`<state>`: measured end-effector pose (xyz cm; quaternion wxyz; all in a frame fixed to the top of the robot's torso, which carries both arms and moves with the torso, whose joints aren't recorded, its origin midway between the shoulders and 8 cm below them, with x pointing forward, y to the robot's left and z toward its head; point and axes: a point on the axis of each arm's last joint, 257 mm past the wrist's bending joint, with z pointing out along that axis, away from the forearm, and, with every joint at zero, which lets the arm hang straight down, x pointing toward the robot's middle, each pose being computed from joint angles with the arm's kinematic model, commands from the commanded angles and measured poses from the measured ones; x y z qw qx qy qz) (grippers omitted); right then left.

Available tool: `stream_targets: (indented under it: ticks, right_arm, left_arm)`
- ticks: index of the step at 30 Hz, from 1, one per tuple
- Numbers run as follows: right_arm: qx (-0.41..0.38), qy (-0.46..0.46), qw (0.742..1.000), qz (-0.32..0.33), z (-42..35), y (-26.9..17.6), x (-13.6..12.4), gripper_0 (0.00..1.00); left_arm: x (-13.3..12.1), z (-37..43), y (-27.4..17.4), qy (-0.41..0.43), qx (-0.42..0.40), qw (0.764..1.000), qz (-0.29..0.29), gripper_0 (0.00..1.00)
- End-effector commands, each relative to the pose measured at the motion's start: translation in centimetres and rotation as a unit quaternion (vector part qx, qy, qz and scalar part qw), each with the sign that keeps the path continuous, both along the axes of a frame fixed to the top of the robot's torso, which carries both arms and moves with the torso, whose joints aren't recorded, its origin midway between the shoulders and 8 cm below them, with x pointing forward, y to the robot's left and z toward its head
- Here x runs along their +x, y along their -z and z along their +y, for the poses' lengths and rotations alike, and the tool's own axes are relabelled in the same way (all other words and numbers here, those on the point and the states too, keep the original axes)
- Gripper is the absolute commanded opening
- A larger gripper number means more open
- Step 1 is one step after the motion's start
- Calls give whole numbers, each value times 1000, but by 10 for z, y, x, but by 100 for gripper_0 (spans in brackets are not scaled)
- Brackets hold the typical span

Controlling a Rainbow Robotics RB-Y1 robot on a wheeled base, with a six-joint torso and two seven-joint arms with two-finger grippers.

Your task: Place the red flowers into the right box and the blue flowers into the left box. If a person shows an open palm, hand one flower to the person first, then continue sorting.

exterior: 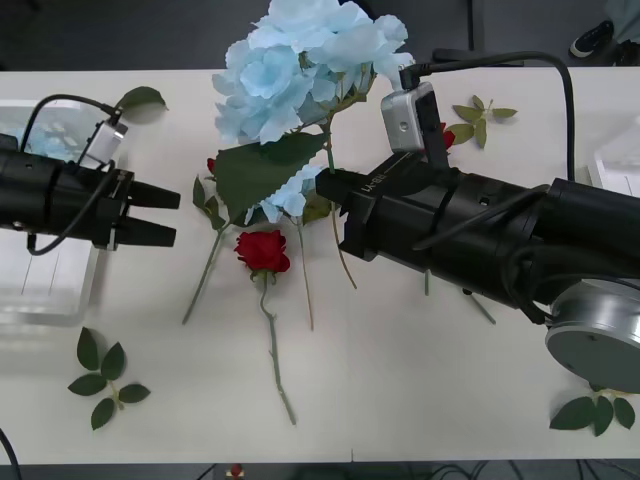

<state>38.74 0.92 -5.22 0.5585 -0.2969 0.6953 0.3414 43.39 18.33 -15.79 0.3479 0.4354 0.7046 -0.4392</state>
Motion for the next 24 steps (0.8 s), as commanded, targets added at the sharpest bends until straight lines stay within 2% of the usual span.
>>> stream_targets:
  ticks: [1, 12, 24]
  right_arm:
    - [13, -9, 1000, -9, 5, -15, -7, 0]
    - [13, -9, 1000, -9, 5, -15, -7, 0]
    - [13, -9, 1000, -9, 5, -15, -7, 0]
  left_arm:
    - [-12, -24, -7, 4, -41, 997, 59, 100]
    - [-33, -73, -10, 23, -131, 983, 125, 100]
    - [-53, -129, -10, 28, -158, 979, 127, 100]
